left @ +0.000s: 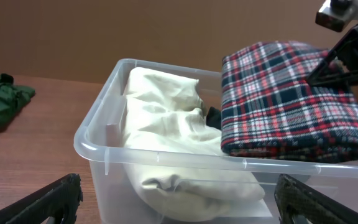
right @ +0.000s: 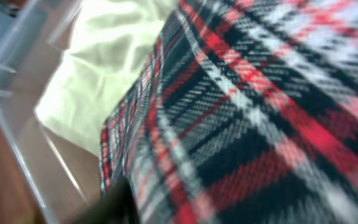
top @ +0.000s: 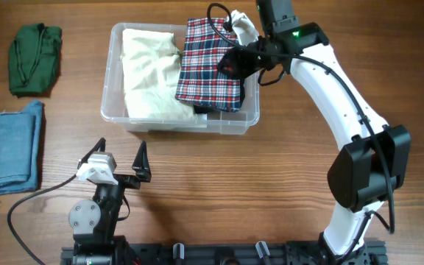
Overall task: Pack container
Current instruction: 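Release the plaid cloth and press it flat over the black garment, then tuck the plaid cloth's edges into the bin with the right gripper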
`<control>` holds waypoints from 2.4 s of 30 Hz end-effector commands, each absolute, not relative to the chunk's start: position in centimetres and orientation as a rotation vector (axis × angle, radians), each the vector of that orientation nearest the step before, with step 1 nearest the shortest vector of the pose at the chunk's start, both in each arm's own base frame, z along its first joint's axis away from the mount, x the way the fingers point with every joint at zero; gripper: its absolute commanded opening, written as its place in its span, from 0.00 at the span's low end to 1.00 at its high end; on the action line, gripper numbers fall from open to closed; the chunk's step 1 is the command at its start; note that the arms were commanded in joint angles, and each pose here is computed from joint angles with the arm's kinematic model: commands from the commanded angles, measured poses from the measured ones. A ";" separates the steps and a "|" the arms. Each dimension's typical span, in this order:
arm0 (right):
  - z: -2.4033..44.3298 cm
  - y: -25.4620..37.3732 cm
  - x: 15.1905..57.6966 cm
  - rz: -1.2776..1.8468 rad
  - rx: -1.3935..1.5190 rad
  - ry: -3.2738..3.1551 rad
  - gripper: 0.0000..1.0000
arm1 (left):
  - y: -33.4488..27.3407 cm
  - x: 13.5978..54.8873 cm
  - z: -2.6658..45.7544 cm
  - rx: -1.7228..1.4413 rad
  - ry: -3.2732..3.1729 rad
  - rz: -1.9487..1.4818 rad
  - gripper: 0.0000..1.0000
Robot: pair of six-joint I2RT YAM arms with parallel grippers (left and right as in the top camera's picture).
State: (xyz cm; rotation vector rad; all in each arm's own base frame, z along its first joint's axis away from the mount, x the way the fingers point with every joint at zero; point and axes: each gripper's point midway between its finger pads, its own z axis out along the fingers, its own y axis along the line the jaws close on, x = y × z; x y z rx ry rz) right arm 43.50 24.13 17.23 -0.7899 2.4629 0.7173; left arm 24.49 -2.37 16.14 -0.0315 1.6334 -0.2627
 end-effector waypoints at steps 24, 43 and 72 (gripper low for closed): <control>19.5 16.6 49.2 0.021 -0.572 2.455 0.86 | -2.2 24.5 16.0 -0.045 1.636 -0.263 1.00; 15.7 21.9 48.9 0.232 -0.666 2.484 0.09 | -2.2 24.5 16.0 -0.045 1.636 -0.263 1.00; 8.3 20.7 53.3 0.034 -0.643 2.512 0.26 | -2.2 24.5 16.0 -0.045 1.636 -0.263 1.00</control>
